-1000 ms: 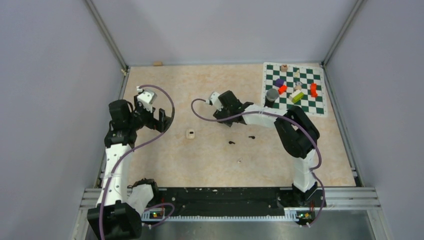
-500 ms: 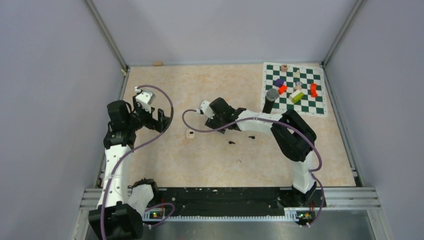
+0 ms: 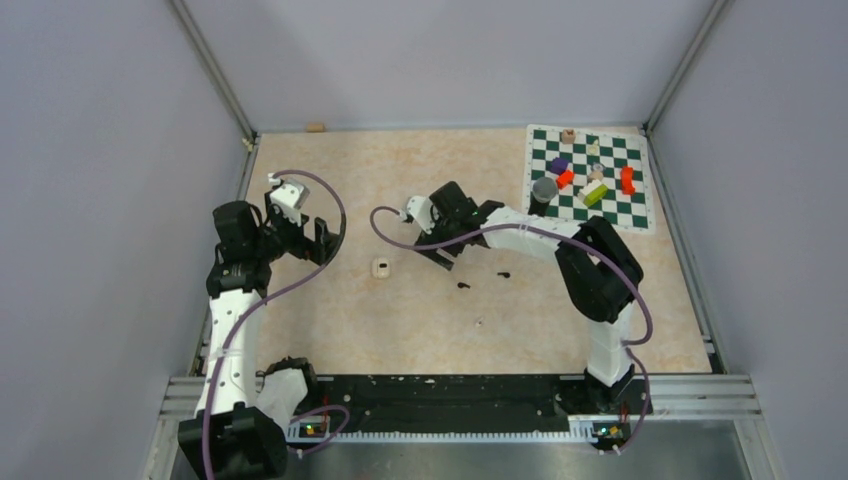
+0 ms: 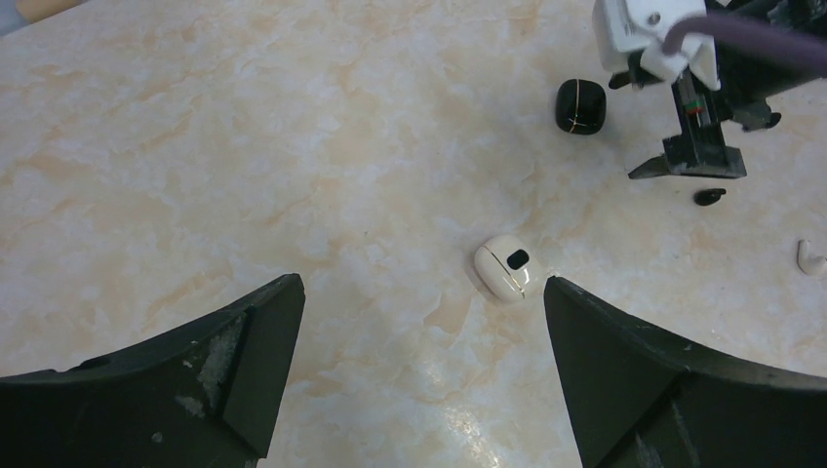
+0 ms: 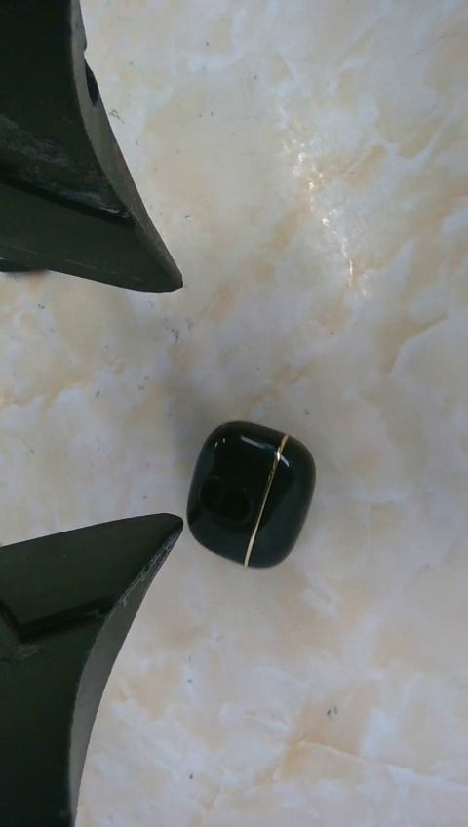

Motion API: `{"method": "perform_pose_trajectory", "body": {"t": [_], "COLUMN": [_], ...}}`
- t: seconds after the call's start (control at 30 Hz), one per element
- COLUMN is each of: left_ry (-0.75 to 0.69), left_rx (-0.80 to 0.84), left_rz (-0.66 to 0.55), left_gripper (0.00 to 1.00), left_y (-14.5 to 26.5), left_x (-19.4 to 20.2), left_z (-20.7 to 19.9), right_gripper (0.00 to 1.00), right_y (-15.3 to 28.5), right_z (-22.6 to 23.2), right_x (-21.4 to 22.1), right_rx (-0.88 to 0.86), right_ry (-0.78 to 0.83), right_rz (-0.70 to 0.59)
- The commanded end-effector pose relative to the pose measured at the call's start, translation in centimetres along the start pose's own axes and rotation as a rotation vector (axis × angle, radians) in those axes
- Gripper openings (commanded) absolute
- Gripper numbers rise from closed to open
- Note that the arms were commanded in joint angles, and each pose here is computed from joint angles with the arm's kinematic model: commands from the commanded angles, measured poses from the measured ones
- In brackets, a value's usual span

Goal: Insert the wireless bluetooth earbuds into the charging case
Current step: Adjust the charging case at the center of the board.

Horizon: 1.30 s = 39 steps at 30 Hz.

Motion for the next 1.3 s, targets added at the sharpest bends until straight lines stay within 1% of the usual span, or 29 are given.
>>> {"method": "perform_pose_trajectory", "body": {"t": [0.0,0.23,0.43,0.67,0.77,0.97,1.17,1.27], "left_ry": [-0.025,-0.014,-0.004,0.004,0.007,0.011,0.011,0.016], "left_rx": [0.009,0.009,0.006,0.009,0.007,0.005,0.005,0.007], "left_rz": [-0.047,-0.044,-0.052,-0.053,-0.054,-0.059,-0.071,-0.073], "left_gripper": [0.99,0.99,0.99,0.99,0.99,0.99,0.99,0.99], "left_y": [0.3,0.2,0.5,0.5,0.6,0.8,1.1,1.2], "left_x": [-1.0,-1.0,-1.1,-1.1,-1.0,-1.1,-1.3,-1.2], "left_z": [-0.1,0.1,0.3,0.4,0.5,0.6,0.5,0.6], "right_gripper": [0.84,0.84,0.84,0.91,0.92,0.93,0.94,0.95], "right_y": [3.2,1.9,0.2,-0.6,-0.9,-1.5,-1.8,-1.4], "right_z": [-2.9,-5.3,-5.9,-6.9,-6.7,-4.7,-4.0,-3.3], "right_x": [-2.9,-3.2,-2.8,-1.5,-1.0,-0.7,-0.4,-0.4], "right_rx": [-0.063,-0.005,-0.108,-0.106,-0.136,-0.271,-0.313,-0.37], "right_ry": [-0.117,-0.209,-0.352,-0.445,-0.455,-0.459,-0.455,-0.442], "right_rz": [-0.141,-0.124,-0.129,-0.124,-0.119,-0.115,-0.105,-0.109]}}
Point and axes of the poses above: each gripper's point midway between its finger pads, its own y axis back along the fingers, its own z axis along the line the jaws close on, x = y × z, the point moved 4 cm from there along y, back along the fingers, and after that the axes turned 8 degrees about y, right-handed, at the moved point
